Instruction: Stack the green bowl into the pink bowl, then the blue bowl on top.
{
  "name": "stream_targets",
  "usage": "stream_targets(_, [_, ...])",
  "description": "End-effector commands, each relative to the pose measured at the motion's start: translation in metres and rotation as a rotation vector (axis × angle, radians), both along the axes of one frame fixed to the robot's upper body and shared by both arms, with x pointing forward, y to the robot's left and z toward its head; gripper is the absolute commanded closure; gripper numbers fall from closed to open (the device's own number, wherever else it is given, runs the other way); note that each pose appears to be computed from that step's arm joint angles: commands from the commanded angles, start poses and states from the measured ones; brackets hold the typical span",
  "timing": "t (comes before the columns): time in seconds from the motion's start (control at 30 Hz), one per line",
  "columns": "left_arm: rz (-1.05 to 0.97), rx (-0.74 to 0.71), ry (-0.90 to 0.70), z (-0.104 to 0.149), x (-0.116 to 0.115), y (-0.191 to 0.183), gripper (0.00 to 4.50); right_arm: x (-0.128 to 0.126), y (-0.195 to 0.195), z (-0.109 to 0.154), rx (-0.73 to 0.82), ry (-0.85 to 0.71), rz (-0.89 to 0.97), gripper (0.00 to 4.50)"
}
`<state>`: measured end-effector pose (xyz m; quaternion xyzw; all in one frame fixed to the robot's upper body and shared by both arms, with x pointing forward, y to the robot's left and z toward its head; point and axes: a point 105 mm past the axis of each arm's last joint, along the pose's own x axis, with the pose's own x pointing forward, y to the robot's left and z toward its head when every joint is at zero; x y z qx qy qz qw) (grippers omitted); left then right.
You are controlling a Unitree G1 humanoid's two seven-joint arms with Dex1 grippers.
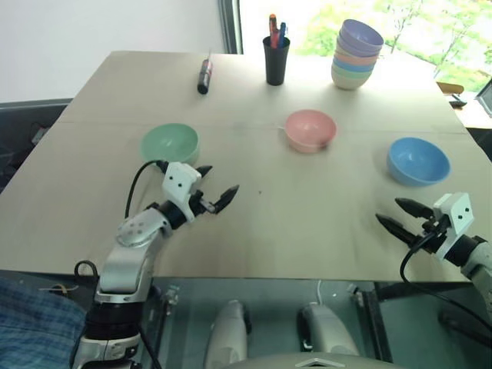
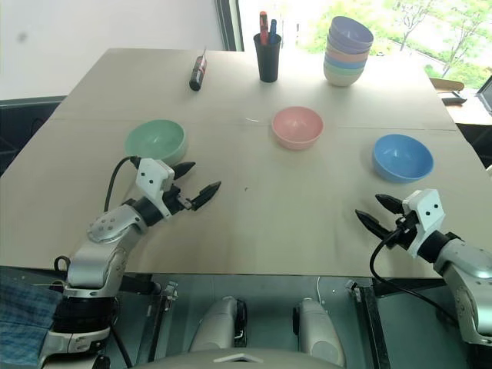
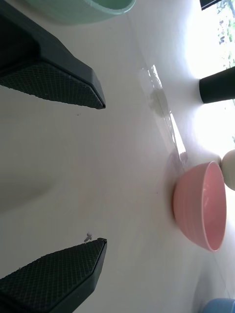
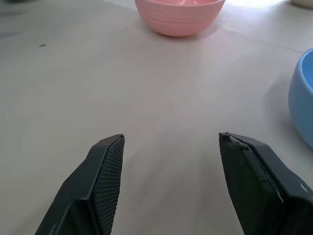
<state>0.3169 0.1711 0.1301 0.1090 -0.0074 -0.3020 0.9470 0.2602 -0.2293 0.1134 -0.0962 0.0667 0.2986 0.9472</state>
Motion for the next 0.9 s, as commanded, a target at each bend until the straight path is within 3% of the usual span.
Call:
stream_targets(0.03, [-0.033,0.001,-0.057,0.014,-0.005,-0.005,0.00,-0.001,0.000,0.007,-0.025,-0.034,0.016,1.26])
stream_targets(0.3, [-0.086,-0.124,-0.037,0.020,-0.011,-0.014,0.00,-0.003,0.004,0.010,-0.055,-0.051,0.031,1.26])
stream_targets(0.57, [-0.196,-0.311,-0.085,0.046,-0.019,-0.030,0.00,0.038,0.036,0.056,-0.243,-0.205,0.156,1.26])
stream_targets(0.9, [-0.240,-0.333,-0.102,0.047,-0.031,-0.036,0.00,0.096,0.085,0.084,-0.514,-0.323,0.323,1.26])
